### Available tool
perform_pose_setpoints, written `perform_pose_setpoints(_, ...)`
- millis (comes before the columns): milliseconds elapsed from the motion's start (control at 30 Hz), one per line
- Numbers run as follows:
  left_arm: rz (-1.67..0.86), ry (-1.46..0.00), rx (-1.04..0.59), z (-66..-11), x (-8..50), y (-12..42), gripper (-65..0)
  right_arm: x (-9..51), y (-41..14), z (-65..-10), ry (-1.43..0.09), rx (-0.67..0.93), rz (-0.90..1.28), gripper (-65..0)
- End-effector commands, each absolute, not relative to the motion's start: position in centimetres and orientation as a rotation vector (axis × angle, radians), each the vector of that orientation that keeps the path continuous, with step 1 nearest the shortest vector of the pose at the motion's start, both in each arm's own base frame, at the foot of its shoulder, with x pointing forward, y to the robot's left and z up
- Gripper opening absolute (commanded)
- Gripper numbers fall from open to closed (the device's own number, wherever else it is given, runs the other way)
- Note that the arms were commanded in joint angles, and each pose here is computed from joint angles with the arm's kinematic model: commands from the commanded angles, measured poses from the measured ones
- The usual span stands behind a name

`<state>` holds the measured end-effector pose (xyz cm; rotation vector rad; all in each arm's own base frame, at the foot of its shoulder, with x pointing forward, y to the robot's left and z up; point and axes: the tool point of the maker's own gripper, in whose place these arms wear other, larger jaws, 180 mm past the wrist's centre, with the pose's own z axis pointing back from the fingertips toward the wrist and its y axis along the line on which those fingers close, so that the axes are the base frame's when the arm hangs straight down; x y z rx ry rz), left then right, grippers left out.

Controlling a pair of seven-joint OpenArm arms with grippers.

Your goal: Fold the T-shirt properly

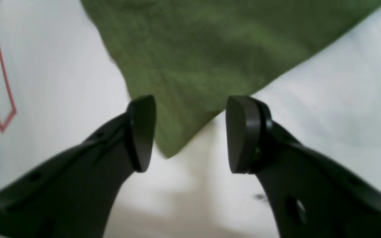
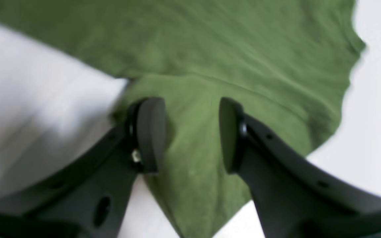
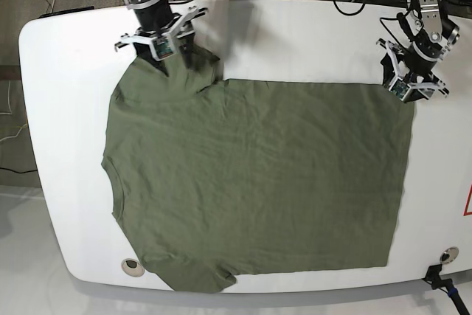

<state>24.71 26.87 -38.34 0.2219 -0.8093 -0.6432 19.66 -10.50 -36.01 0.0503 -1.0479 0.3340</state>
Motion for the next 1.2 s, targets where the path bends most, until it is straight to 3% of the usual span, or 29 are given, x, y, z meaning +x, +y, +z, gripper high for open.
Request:
perform_pose_setpoints(0, -0.628, -0.880, 0.233, -36.4, 25.7, 27.2, -32.9, 20.2, -11.5, -34.6, -1.101, 0.081, 0.249, -38.7)
perform_pose_setpoints(267, -0.434, -1.053, 0.103, -33.5, 26.3, 27.4, -32.9, 20.8, -15.0, -33.3, -1.153, 0.195, -0.038, -38.7)
perform_pose_setpoints(900, -0.112, -1.078, -0.108, -33.7, 23.7, 29.3, -32.9, 18.9, -17.9, -33.0, -1.080, 0.451, -0.444, -38.7)
perform_pose_setpoints(1167, 0.057, -0.982, -0.110, -35.1, 20.9, 31.5, -32.9, 15.7, -18.0, -33.5, -0.989, 0.561, -0.574, -38.7)
